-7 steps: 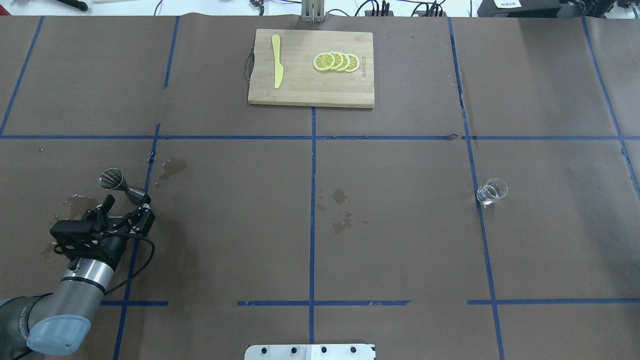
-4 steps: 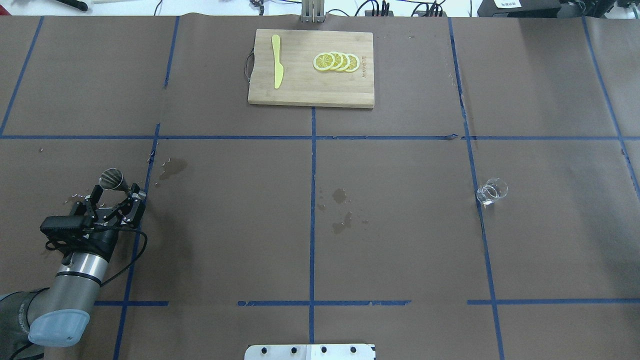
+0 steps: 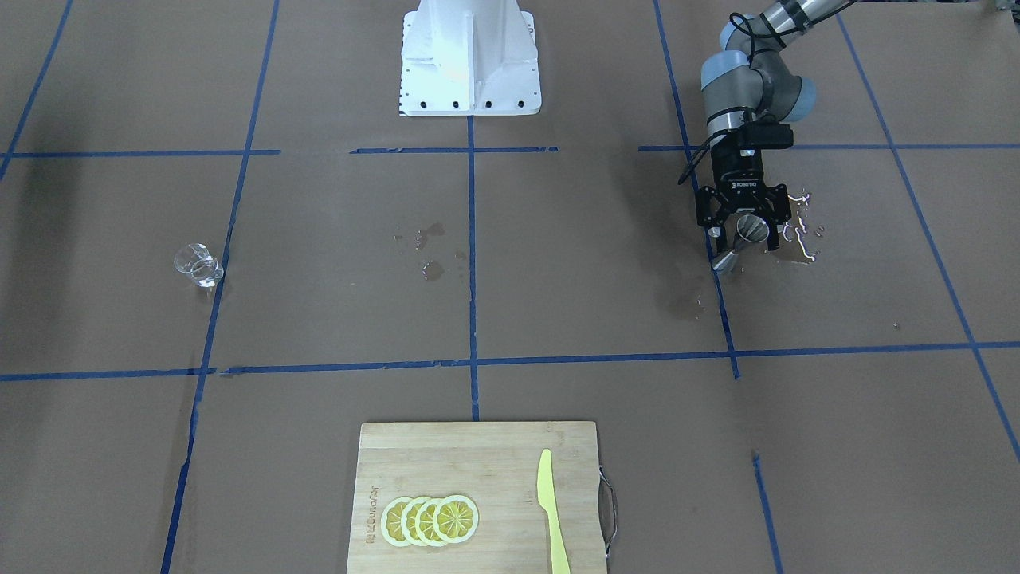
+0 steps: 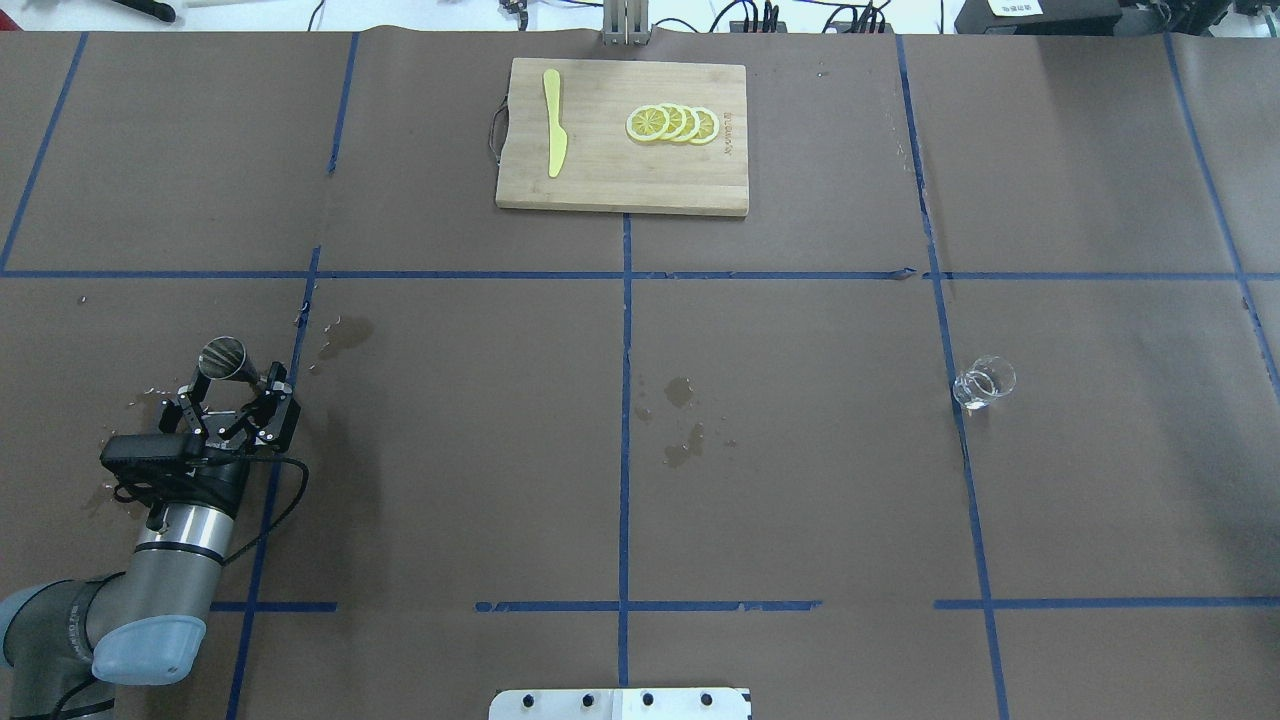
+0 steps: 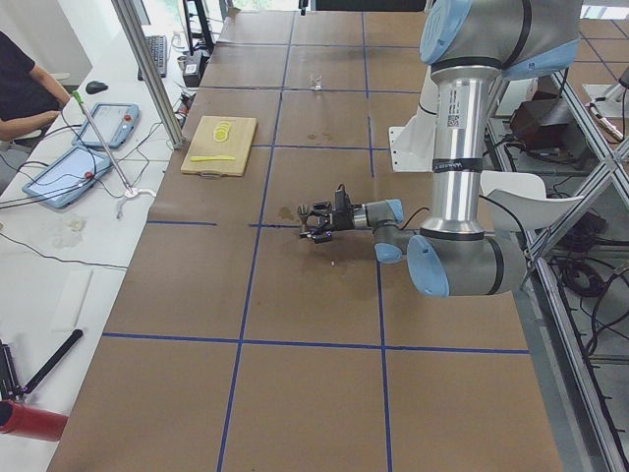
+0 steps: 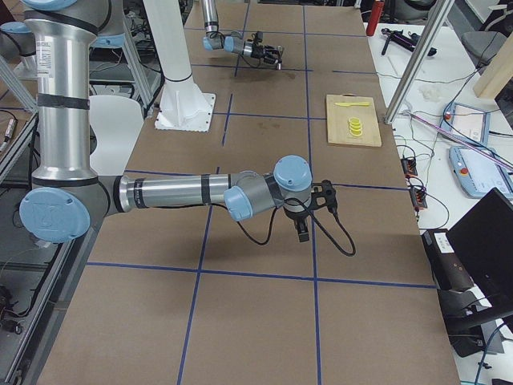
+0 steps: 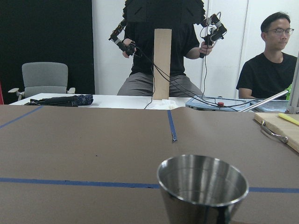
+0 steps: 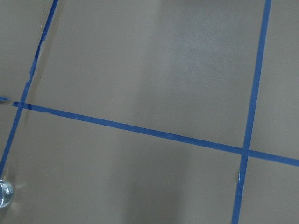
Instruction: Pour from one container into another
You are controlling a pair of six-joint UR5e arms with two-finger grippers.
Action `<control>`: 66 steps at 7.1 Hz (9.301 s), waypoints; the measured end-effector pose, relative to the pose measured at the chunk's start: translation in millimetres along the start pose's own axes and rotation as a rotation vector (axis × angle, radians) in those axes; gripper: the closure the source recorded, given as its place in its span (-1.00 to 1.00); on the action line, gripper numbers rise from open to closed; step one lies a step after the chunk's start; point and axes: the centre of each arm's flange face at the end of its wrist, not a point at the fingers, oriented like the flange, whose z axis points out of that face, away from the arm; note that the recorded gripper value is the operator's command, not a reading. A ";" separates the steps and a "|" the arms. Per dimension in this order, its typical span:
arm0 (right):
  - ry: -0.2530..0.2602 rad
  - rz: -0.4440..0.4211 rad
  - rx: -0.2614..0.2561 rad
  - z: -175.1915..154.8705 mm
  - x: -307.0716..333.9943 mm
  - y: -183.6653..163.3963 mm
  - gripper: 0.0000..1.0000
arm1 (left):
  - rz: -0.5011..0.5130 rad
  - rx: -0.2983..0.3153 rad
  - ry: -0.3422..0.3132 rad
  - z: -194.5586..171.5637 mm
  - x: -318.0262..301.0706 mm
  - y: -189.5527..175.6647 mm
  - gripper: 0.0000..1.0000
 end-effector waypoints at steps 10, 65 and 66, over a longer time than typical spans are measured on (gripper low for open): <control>0.000 0.012 -0.011 5.4 5.3 1.4 -1.00 | 0.001 0.003 0.002 0.4 4.7 0.0 0.08; 0.291 0.052 0.999 292.6 -313.9 203.9 -0.75 | 0.161 0.019 0.201 -12.8 89.1 -51.1 1.00; 0.291 0.054 0.999 292.6 -314.2 202.7 -0.72 | 0.161 0.019 0.201 -12.8 89.1 -51.0 1.00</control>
